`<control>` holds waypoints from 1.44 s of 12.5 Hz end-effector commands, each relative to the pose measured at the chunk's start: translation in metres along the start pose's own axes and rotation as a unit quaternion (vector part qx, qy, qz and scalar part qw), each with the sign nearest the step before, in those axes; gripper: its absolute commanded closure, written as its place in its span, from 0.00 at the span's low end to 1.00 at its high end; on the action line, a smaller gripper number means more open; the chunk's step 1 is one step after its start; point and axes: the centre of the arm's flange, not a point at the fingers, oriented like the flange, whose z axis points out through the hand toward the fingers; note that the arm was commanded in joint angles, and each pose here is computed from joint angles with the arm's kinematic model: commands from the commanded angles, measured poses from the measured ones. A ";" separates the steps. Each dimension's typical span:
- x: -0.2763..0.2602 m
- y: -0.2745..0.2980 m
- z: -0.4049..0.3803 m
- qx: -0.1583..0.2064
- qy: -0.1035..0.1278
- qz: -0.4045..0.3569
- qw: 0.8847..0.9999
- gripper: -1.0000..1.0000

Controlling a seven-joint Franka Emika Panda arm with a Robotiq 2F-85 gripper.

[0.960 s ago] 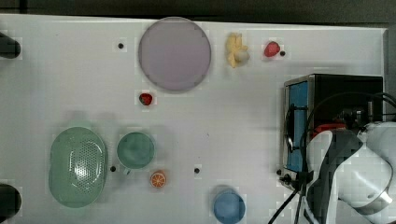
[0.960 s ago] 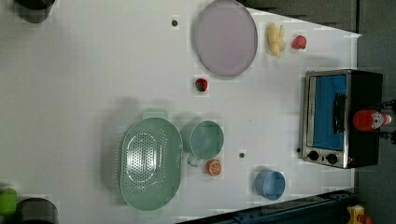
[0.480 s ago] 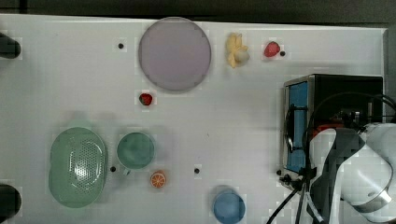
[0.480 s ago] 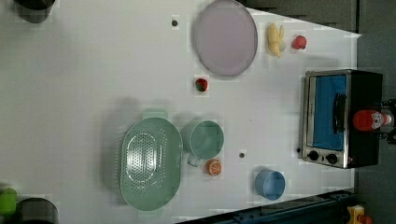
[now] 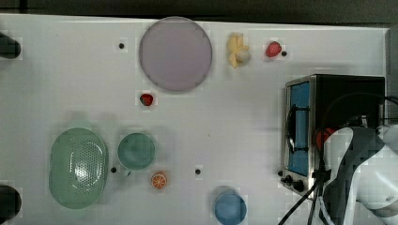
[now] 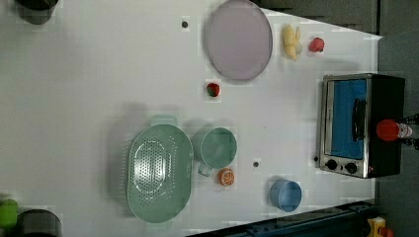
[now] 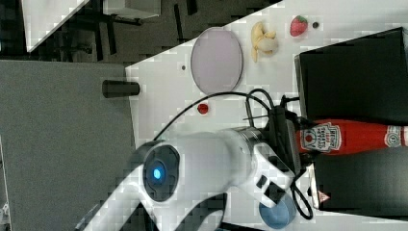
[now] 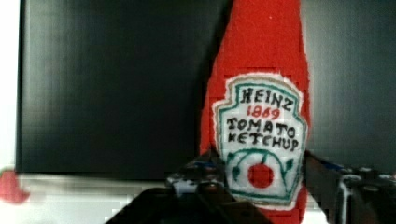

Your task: Pick Ketchup from oven and place it on table.

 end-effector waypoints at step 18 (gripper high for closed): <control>-0.332 -0.062 0.090 -0.047 -0.039 -0.095 0.994 0.50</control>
